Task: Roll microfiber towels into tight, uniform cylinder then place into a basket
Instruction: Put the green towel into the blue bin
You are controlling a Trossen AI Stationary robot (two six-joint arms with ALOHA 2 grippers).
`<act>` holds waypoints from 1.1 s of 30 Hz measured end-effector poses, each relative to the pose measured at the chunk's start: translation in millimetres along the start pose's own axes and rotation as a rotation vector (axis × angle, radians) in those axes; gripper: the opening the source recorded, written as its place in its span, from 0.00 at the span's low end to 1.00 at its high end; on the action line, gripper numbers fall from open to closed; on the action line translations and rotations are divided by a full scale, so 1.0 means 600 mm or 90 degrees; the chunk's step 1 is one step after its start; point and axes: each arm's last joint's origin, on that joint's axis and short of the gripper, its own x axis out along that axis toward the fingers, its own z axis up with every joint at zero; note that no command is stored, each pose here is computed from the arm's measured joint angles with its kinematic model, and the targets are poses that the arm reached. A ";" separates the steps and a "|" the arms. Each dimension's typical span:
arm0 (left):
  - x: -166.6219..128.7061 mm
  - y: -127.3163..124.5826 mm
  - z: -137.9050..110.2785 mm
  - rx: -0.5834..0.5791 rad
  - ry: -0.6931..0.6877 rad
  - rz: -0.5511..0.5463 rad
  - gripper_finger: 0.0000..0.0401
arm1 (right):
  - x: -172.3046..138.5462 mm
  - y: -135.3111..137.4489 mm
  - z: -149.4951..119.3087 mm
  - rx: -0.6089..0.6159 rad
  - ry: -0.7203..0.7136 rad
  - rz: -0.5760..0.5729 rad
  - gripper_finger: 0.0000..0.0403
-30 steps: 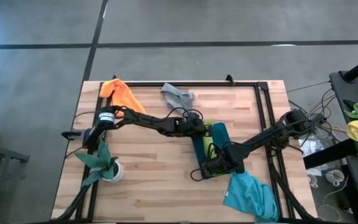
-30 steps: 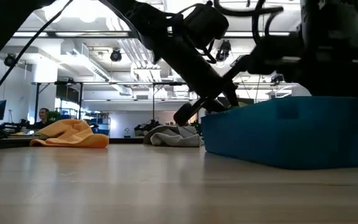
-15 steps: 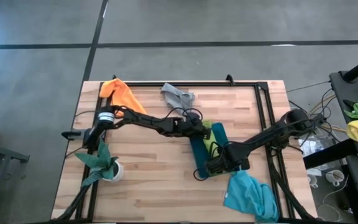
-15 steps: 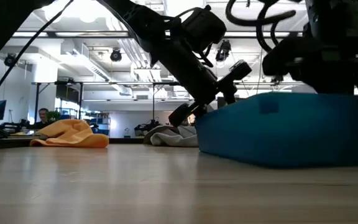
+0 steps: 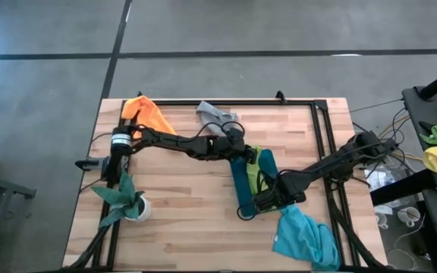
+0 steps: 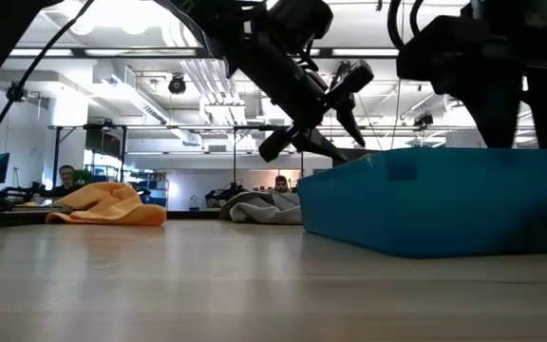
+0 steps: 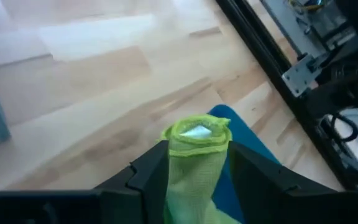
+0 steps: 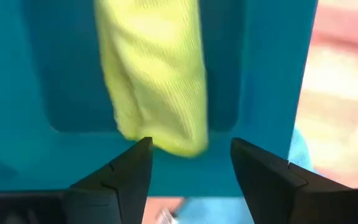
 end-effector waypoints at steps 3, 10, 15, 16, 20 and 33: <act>-0.011 0.006 0.017 0.043 0.010 0.006 0.37 | -0.019 0.009 0.015 -0.029 -0.092 0.051 0.52; -0.093 0.011 0.056 0.163 -0.041 0.018 0.37 | -0.010 0.018 0.083 -0.125 -0.220 0.049 0.50; -0.169 0.071 0.034 0.161 -0.084 0.042 0.37 | 0.013 0.020 0.147 -0.158 -0.249 0.051 0.50; -0.183 0.087 0.026 0.159 -0.088 0.039 0.37 | 0.018 0.020 0.161 -0.163 -0.254 0.054 0.50; -0.233 0.151 -0.012 0.125 -0.105 0.007 0.37 | 0.041 0.015 0.205 -0.181 -0.270 0.056 0.50; -0.313 0.228 -0.058 0.117 -0.138 -0.059 0.37 | 0.064 -0.011 0.244 -0.325 -0.175 0.022 0.50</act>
